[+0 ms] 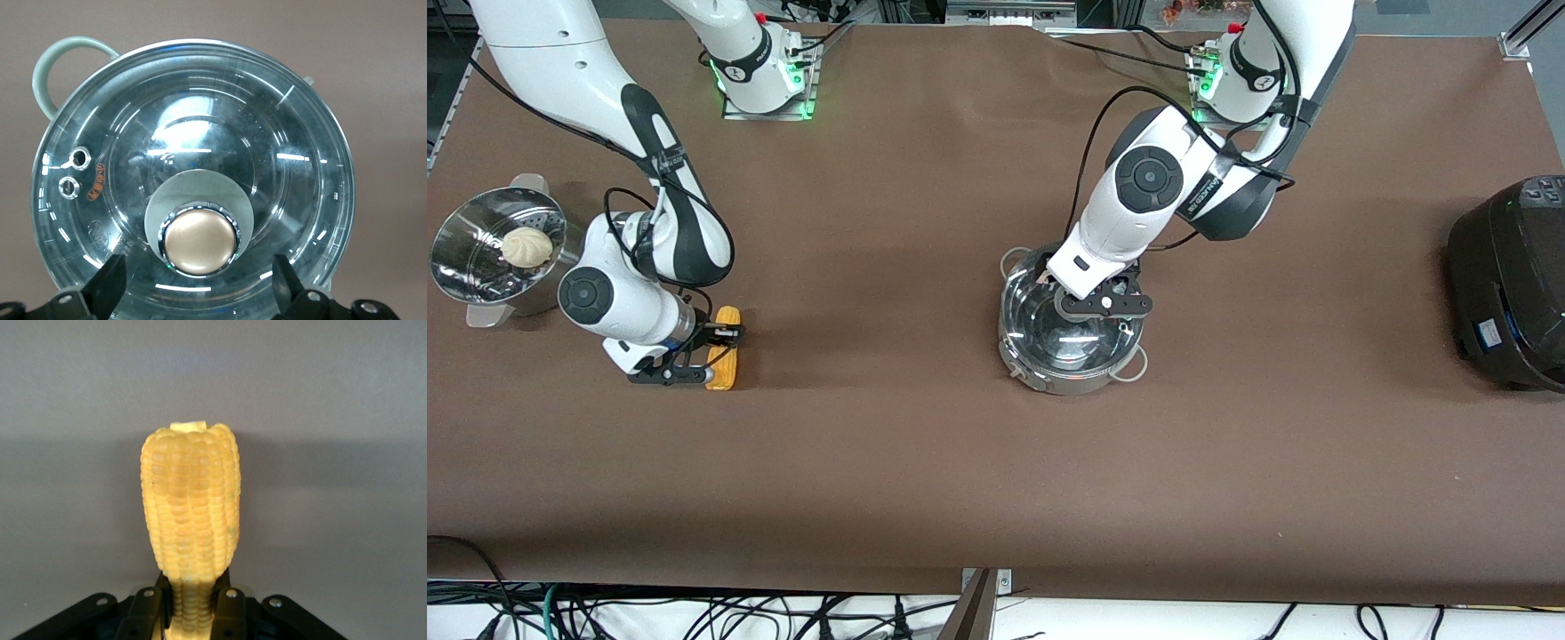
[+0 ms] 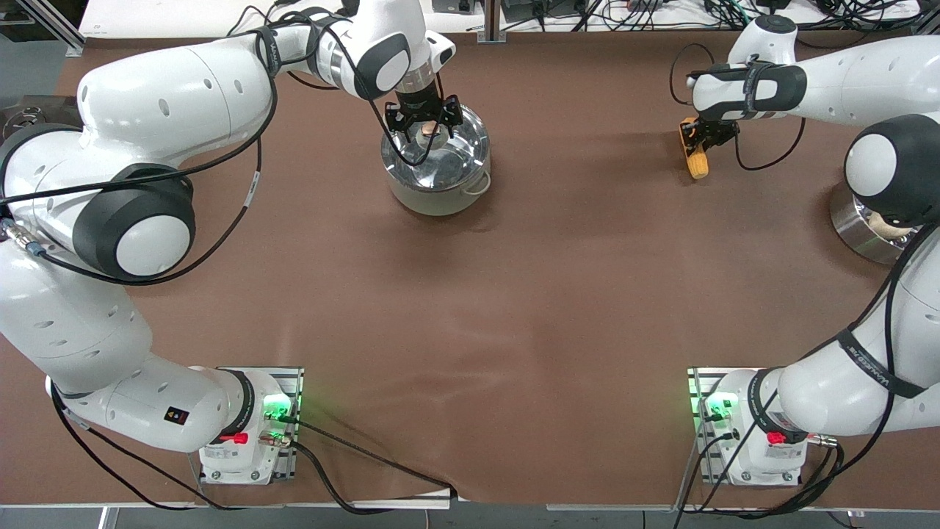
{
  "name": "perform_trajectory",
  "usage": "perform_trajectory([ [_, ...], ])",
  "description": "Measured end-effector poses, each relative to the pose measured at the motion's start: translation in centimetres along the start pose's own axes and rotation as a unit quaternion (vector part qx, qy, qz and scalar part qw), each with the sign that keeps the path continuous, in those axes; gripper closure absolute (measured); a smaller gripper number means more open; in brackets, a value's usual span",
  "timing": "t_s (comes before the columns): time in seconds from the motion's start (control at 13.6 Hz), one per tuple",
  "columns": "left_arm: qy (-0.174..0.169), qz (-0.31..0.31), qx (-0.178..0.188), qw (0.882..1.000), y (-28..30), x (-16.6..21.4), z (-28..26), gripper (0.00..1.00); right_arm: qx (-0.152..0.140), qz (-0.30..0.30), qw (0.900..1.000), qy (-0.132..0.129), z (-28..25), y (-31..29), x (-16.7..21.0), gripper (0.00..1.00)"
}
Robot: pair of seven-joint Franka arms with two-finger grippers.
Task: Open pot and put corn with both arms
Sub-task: 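Grip the glass lid knob with the left gripper and hold the corn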
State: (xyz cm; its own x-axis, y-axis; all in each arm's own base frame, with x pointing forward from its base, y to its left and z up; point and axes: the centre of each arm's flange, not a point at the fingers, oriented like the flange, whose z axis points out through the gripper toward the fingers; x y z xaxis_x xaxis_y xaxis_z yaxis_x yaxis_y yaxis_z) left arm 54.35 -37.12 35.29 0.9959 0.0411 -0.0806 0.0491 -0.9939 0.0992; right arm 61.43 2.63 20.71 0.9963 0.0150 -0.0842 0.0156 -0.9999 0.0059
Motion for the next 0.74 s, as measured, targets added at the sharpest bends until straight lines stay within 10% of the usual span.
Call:
perform_trajectory([
  [0.74,0.008,-0.003,-0.004,1.0,0.3,1.2,1.2,0.16,0.003,-0.002,1.0,0.019,-4.5,-0.3,1.9,0.74],
])
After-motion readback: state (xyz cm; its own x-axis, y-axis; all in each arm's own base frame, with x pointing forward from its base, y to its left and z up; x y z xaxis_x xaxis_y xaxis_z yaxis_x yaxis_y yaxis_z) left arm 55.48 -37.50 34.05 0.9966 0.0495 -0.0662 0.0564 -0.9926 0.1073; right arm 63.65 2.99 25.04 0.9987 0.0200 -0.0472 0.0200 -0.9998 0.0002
